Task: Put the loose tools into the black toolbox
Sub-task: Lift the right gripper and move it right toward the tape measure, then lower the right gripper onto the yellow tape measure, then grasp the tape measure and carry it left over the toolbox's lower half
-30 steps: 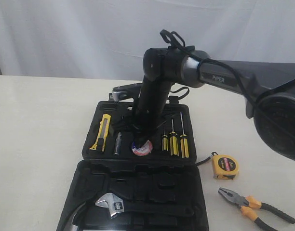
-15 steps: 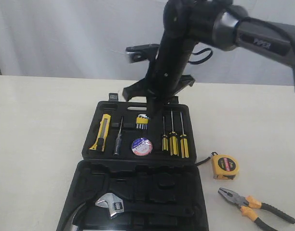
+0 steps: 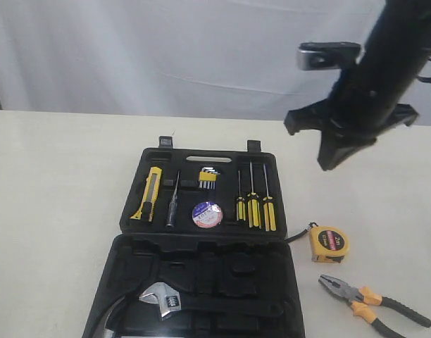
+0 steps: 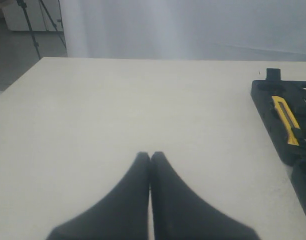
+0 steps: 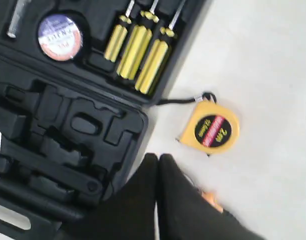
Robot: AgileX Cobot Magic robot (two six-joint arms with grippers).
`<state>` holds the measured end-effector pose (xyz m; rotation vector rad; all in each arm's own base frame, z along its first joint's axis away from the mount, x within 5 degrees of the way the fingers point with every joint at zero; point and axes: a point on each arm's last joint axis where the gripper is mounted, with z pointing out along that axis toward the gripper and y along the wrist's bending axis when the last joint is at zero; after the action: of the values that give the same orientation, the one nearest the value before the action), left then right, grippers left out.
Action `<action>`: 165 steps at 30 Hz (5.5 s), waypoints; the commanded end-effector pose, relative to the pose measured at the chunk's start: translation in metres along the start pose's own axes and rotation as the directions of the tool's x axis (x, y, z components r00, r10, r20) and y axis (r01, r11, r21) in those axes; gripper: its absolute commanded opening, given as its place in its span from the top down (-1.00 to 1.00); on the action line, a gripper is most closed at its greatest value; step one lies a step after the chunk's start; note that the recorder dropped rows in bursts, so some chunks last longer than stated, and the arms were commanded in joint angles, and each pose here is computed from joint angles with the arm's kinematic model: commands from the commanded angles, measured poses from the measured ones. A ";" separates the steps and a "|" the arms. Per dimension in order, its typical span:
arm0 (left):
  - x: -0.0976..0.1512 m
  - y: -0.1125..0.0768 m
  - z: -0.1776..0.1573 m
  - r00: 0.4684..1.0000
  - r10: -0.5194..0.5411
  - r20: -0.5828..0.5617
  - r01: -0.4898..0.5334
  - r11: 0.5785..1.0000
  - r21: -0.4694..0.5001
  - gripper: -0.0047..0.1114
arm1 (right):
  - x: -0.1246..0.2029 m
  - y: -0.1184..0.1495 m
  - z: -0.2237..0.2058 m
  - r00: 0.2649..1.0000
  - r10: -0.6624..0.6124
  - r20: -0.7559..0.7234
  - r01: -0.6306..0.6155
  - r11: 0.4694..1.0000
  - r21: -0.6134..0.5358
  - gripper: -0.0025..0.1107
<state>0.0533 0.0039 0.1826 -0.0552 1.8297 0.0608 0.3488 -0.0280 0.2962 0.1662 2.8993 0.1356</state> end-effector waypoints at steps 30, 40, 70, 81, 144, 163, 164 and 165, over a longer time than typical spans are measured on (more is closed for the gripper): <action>0.000 0.000 0.000 1.000 -0.005 0.004 0.005 1.000 0.005 0.92 | 0.022 -0.039 0.108 0.976 0.207 -0.075 -0.199 0.975 0.096 -0.14; 0.000 0.000 0.000 1.000 -0.005 0.004 0.005 1.000 0.005 0.92 | 0.023 -0.042 0.134 0.974 0.189 -0.123 -0.177 0.979 0.102 -0.46; 0.000 0.000 0.000 1.000 -0.005 0.004 0.005 1.000 0.005 0.92 | 0.019 -0.048 0.165 0.978 0.178 -0.104 -0.166 0.979 0.119 -0.46; 0.000 0.000 0.000 1.000 -0.005 0.004 0.005 1.000 0.005 0.92 | 0.022 -0.048 0.165 0.974 0.186 -0.131 -0.171 0.978 0.123 0.02; 0.000 0.000 0.000 1.000 -0.005 0.004 0.005 1.000 0.005 0.92 | -0.012 0.247 0.115 1.000 0.012 0.023 -0.010 0.994 -0.109 0.21; 0.000 0.000 0.000 1.000 -0.005 0.004 0.005 1.000 0.005 0.92 | -0.015 0.243 0.170 0.999 0.020 0.027 -0.020 1.000 -0.015 0.21; 0.000 0.000 0.000 1.000 -0.005 0.004 0.005 1.000 0.005 0.92 | -0.014 0.243 0.170 0.999 0.020 0.025 -0.020 1.000 -0.013 0.21; 0.000 0.000 0.000 1.000 -0.005 0.004 0.005 1.000 0.005 0.92 | -0.014 0.243 0.170 1.000 0.020 0.021 -0.020 1.000 -0.010 0.21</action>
<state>0.0533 0.0039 0.1826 -0.0552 1.8297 0.0608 0.4246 0.2258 0.1613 0.1933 2.8846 0.1673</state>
